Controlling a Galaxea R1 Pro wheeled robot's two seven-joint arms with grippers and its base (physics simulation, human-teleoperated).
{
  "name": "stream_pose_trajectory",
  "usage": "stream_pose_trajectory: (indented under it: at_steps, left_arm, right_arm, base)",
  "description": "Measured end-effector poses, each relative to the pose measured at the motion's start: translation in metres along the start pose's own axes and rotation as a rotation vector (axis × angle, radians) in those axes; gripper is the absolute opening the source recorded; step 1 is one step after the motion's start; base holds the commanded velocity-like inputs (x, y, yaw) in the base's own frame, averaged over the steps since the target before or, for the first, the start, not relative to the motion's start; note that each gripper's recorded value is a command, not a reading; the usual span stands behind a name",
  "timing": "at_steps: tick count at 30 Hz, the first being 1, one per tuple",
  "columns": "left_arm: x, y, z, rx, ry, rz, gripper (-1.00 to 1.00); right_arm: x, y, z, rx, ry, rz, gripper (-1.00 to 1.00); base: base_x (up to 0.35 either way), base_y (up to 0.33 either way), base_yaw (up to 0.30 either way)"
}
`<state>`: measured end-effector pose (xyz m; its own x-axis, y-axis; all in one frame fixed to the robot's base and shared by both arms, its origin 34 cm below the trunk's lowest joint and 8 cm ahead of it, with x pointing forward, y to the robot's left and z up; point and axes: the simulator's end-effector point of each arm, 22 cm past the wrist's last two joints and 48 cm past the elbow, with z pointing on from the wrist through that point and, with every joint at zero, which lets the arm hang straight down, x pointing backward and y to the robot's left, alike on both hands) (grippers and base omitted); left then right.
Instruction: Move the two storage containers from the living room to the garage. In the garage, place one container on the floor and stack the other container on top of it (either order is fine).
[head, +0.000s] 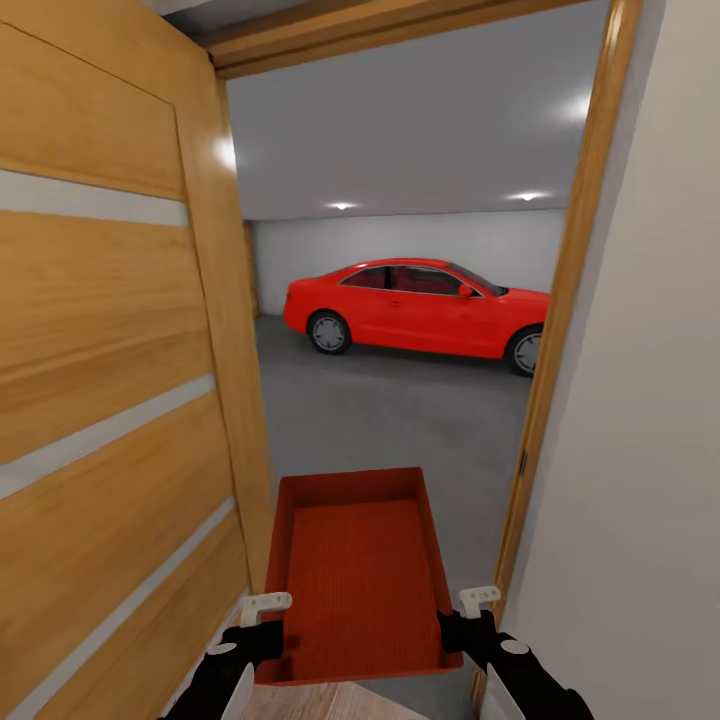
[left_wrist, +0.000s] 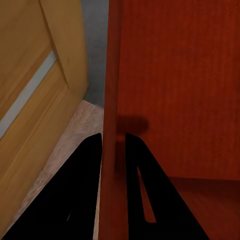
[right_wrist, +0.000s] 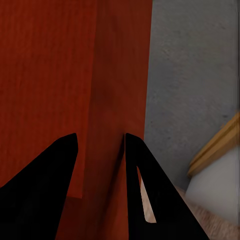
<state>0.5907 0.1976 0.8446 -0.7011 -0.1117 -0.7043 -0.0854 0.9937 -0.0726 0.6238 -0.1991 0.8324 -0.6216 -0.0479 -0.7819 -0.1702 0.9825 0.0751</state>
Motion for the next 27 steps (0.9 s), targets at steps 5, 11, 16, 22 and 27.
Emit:
stream_pose_trajectory:
  at_steps: [5, 11, 16, 22, 27]
  left_arm:
    - [0.0, 0.0, -0.0001, 0.001, 0.0, 0.0, -1.0]
    - [-0.0001, -0.0002, -0.0003, 0.0, 0.0, 0.0, -1.0]
    - [-0.0001, -0.0001, -0.0003, 0.0, 0.0, 0.0, -1.0]
    - [0.0001, -0.0001, -0.0003, 0.0, 0.0, 0.0, -1.0]
    - [0.0, 0.0, -0.0001, 0.0, -0.001, 0.0, -1.0]
  right_arm:
    - [0.0002, 0.0, -0.0002, 0.0, 0.0, 0.001, -1.0]
    - [0.0001, -0.0001, -0.0004, 0.0, 0.0, 0.0, -1.0]
    - [0.0001, 0.0, -0.0004, 0.0, 0.0, 0.0, -1.0]
    - [0.0003, 0.0, -0.0004, 0.0, 0.0, 0.0, -1.0]
    - [0.0, 0.0001, -0.0002, 0.0, 0.0, 0.0, -1.0]
  base:
    - [0.029, 0.037, -0.261]
    - [0.154, 0.192, -0.276]
    - [0.185, 0.222, -0.278]
    - [0.197, 0.218, -0.278]
    - [0.125, 0.109, -0.17]
